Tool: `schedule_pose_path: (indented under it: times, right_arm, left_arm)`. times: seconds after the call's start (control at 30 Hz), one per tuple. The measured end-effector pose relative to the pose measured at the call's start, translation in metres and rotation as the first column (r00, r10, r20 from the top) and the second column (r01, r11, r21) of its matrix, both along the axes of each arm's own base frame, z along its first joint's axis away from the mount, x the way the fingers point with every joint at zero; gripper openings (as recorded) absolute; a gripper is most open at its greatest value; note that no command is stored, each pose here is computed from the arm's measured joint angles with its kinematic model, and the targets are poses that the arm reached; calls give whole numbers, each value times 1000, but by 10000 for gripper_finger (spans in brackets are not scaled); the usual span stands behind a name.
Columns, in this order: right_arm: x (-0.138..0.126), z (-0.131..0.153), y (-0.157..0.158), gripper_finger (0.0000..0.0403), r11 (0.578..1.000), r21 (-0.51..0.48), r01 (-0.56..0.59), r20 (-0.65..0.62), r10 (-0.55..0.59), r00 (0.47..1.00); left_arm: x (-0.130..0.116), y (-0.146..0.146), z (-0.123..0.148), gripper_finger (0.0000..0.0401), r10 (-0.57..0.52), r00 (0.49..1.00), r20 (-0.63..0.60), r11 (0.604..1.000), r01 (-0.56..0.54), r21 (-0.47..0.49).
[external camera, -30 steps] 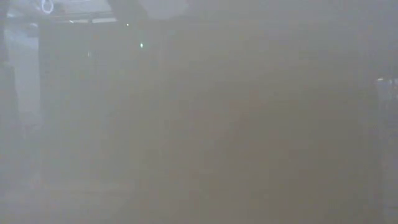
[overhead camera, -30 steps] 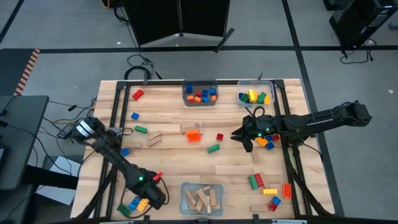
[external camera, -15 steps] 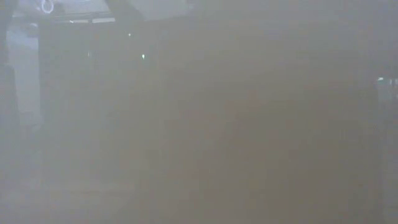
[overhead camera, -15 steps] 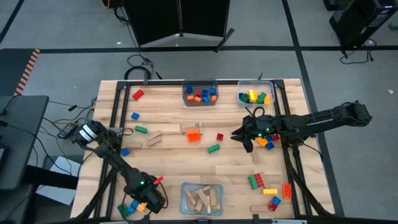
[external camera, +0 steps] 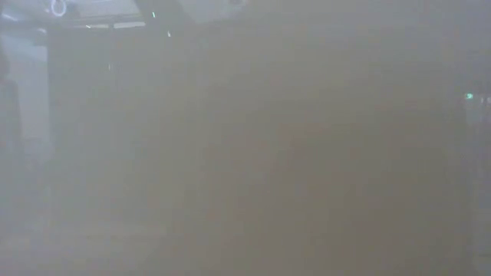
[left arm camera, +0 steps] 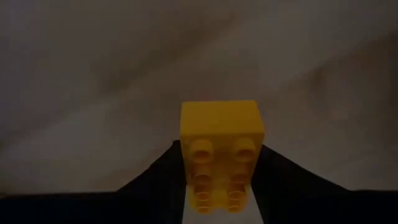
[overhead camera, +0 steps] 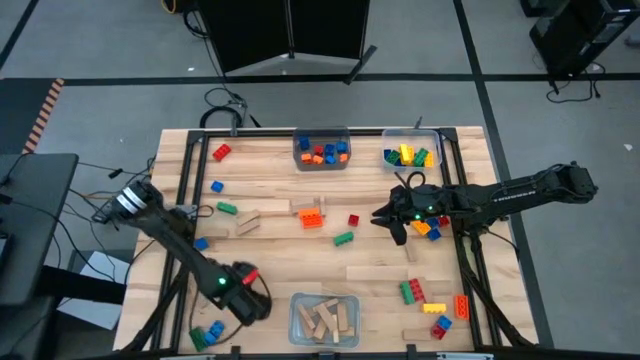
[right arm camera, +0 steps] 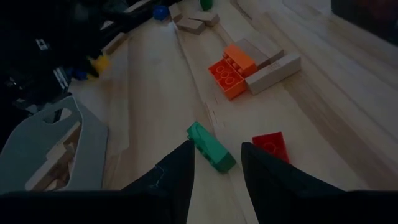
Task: Sort blocks by size
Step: Put the large yellow game piece into the transparent bin
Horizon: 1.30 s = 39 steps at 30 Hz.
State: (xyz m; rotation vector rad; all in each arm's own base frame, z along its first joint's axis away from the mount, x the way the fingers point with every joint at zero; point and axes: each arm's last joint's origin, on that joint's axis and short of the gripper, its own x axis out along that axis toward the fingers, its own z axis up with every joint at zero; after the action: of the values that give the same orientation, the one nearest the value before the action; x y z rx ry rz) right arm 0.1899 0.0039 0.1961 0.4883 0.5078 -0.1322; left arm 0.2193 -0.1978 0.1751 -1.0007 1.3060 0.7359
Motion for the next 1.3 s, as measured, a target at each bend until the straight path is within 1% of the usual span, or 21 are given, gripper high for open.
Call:
schedule_pose_path:
  times: [0.1, 0.17, 0.27, 0.33, 0.43, 0.57, 0.63, 0.7, 0.8, 0.9, 1.0, 1.13, 1.2, 1.23, 1.3]
  right_arm:
    - [1, 1, 0, 147, 1000, 0, 0, 17, 0, 1000]
    - [1, 3, 0, 147, 1000, 1, 0, 30, 0, 1000]
    - [3, 5, 0, 147, 1000, 6, 3, 63, -3, 998]
    - [4, 8, 0, 147, 1000, 6, 7, 88, -8, 996]
    - [5, 11, -1, 147, 999, -13, 45, 129, -43, 991]
    - [8, 16, -5, 147, 985, -98, 139, 186, -119, 975]
    - [8, 18, -6, 147, 971, -131, 199, 208, -169, 963]
    - [9, 20, -9, 150, 951, -148, 271, 237, -232, 943]
    - [9, 24, -12, 157, 910, -162, 381, 283, -327, 901]
    - [9, 29, -16, 169, 861, -172, 478, 339, -404, 850]
    - [8, 36, -22, 182, 814, -205, 543, 396, -439, 807]
    - [7, 42, -33, 202, 747, -300, 594, 430, -450, 783]
    - [6, 43, -38, 212, 719, -338, 607, 434, -453, 778]
    - [6, 43, -41, 218, 705, -356, 613, 433, -457, 777]
    - [5, 43, -45, 227, 684, -389, 617, 427, -460, 779]
  left_arm:
    - [1, 27, 24, 160, 56, 993, 100, 992, -67, 109]
    - [2, 48, 38, 161, 80, 983, 166, 973, -113, 202]
    - [5, 82, 60, 160, 89, 962, 259, 939, -168, 301]
    - [11, 107, 71, 160, 71, 953, 296, 921, -176, 346]
    - [22, 146, 82, 160, 51, 940, 337, 901, -188, 391]
    - [45, 198, 93, 160, 38, 888, 457, 863, -260, 433]
    - [59, 224, 99, 160, -1, 838, 545, 840, -295, 455]
    - [70, 247, 107, 160, -57, 772, 633, 830, -315, 460]
    - [84, 278, 118, 161, -141, 634, 761, 825, -350, 444]
    - [93, 304, 121, 161, -176, 521, 835, 821, -391, 417]
    - [102, 324, 114, 161, -188, 449, 874, 833, -399, 384]
    - [117, 344, 103, 161, -154, 353, 923, 866, -402, 298]
    - [128, 352, 99, 161, -128, 328, 936, 887, -385, 256]
    - [136, 356, 101, 161, -127, 302, 945, 896, -373, 239]
    - [151, 363, 103, 161, -137, 287, 948, 915, -329, 232]
